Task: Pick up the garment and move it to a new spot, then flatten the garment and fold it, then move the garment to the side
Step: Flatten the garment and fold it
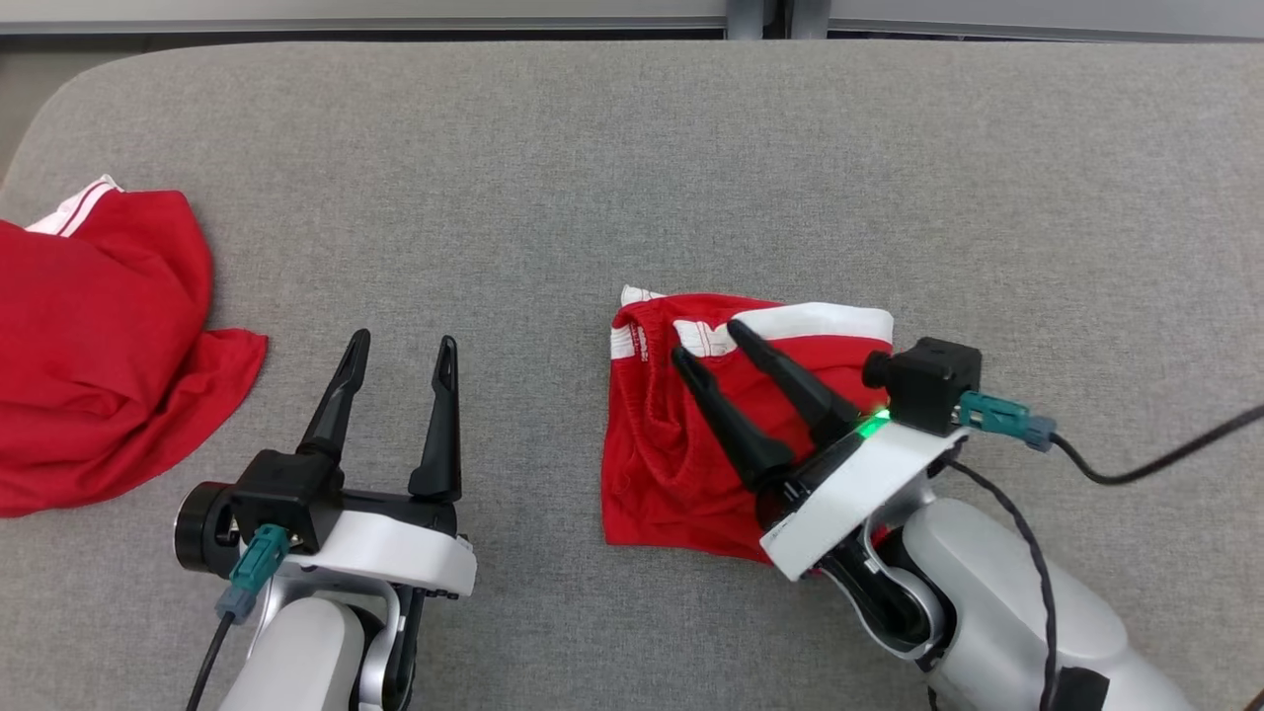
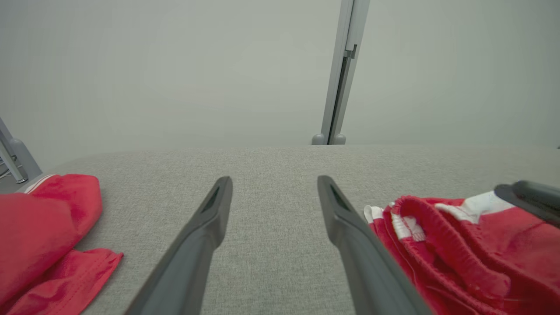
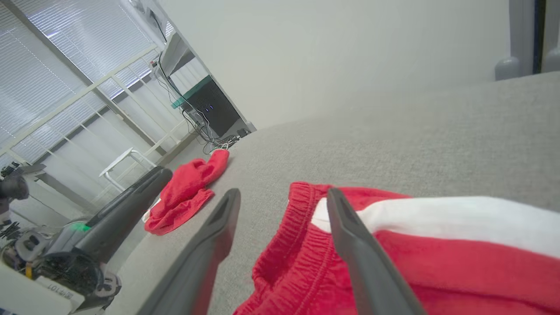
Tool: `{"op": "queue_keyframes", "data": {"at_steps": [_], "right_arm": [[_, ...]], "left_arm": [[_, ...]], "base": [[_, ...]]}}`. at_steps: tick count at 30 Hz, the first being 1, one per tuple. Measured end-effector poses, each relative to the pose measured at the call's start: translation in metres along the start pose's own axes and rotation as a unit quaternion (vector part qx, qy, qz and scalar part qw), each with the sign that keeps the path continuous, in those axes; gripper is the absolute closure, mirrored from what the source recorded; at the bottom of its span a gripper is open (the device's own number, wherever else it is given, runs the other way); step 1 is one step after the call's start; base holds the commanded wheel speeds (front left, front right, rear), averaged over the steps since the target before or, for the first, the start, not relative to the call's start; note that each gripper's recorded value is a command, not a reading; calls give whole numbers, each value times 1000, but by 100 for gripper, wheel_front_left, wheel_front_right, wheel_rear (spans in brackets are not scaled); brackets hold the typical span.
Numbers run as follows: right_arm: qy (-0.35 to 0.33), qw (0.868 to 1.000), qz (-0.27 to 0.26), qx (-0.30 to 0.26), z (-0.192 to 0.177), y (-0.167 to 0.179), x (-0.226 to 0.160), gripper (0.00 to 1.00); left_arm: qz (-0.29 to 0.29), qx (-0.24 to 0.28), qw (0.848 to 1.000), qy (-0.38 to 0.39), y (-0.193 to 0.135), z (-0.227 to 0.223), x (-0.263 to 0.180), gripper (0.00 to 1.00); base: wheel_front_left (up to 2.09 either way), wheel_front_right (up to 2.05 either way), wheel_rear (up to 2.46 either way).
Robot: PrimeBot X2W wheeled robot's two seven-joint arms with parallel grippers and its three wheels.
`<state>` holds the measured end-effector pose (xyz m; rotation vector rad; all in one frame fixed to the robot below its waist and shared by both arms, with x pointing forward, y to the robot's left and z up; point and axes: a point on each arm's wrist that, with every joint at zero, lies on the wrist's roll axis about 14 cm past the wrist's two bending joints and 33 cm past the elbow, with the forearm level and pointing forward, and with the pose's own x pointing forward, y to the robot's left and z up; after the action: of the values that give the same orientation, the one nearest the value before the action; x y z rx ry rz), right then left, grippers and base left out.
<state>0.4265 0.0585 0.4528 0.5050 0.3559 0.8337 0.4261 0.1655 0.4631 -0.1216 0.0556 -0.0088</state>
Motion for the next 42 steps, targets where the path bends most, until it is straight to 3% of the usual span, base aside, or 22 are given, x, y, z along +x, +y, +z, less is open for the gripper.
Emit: {"op": "queue_keyframes", "data": {"at_steps": [3,9,14,20,26,42], "right_arm": [[-54,998,-9,-43,24,-9,-6,0],[-130,982,-86,-104,70,-51,-39,0],[-180,960,-166,-134,97,-83,-88,0],[-189,934,-248,-173,103,-108,-147,0],[-178,923,-281,-194,101,-101,-179,0],[-163,917,-300,-206,82,-47,-228,0]], "left_arm": [[-3,0,1000,-2,-2,1,1,0],[-9,1,1000,-10,-6,6,3,0],[-14,5,1000,-14,-8,9,2,0],[-9,8,1000,-21,-4,15,-4,0],[-3,12,1000,-25,2,20,-19,0],[5,16,999,-27,15,27,-80,0]], "base": [[0,0,0],[0,0,0],[0,0,0],[0,0,0],[0,0,0],[0,0,0]]}}
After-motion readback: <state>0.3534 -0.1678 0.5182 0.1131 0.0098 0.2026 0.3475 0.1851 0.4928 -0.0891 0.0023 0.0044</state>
